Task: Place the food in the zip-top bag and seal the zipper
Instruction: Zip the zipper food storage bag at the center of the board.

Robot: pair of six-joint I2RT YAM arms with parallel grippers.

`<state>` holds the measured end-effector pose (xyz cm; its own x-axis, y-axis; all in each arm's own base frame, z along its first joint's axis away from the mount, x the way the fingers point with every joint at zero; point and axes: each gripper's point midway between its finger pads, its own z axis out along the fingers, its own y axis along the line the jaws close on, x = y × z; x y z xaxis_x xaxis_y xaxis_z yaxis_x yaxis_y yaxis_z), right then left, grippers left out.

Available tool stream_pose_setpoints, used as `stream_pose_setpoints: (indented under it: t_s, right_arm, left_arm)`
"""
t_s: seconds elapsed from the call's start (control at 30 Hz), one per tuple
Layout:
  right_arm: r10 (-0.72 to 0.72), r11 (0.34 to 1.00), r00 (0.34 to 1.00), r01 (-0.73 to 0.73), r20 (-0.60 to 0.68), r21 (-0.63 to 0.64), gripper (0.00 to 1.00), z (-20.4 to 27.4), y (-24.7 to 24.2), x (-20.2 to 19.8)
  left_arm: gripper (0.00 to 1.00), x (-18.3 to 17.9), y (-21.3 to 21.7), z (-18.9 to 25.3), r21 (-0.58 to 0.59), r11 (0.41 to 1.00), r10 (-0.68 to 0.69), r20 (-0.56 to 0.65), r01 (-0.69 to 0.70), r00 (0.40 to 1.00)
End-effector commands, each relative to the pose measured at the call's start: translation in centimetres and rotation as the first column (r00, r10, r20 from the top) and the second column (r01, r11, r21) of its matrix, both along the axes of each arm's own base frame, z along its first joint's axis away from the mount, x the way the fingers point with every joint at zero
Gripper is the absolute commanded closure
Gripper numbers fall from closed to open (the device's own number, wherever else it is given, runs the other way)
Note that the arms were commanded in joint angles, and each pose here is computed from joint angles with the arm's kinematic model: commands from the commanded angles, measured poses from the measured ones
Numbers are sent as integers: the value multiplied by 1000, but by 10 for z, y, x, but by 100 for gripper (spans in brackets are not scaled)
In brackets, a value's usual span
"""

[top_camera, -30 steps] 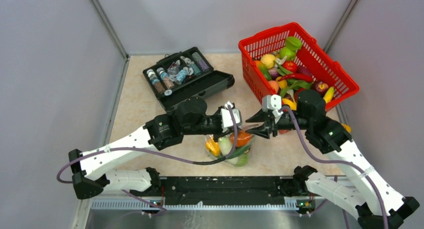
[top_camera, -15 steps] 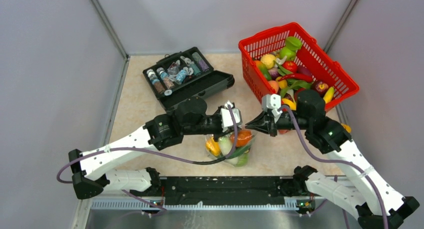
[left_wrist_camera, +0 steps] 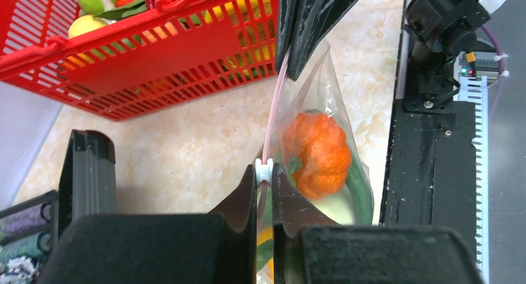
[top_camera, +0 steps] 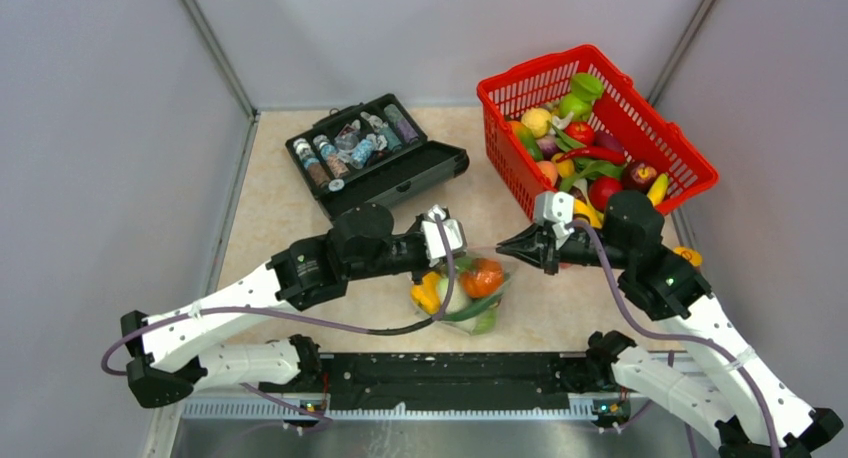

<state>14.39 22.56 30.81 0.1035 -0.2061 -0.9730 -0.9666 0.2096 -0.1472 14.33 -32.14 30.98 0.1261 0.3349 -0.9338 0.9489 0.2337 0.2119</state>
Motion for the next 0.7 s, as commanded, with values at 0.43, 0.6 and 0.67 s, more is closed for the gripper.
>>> stream_pose_setpoints:
  t_s: [0.43, 0.6, 0.67]
  right_arm:
    - [-6, 995, 1000, 5, 6, 102, 56, 35, 7, 2]
    - [55, 998, 997, -54, -57, 32, 26, 30, 10, -6]
    - [50, 998, 997, -48, -56, 27, 25, 31, 11, -1]
  left_arm:
    - [100, 0, 12, 15, -49, 999, 20, 55, -17, 998]
    - [100, 0, 12, 19, -55, 998, 19, 56, -16, 998]
    - [100, -1, 12, 21, -65, 998, 14, 54, -10, 998]
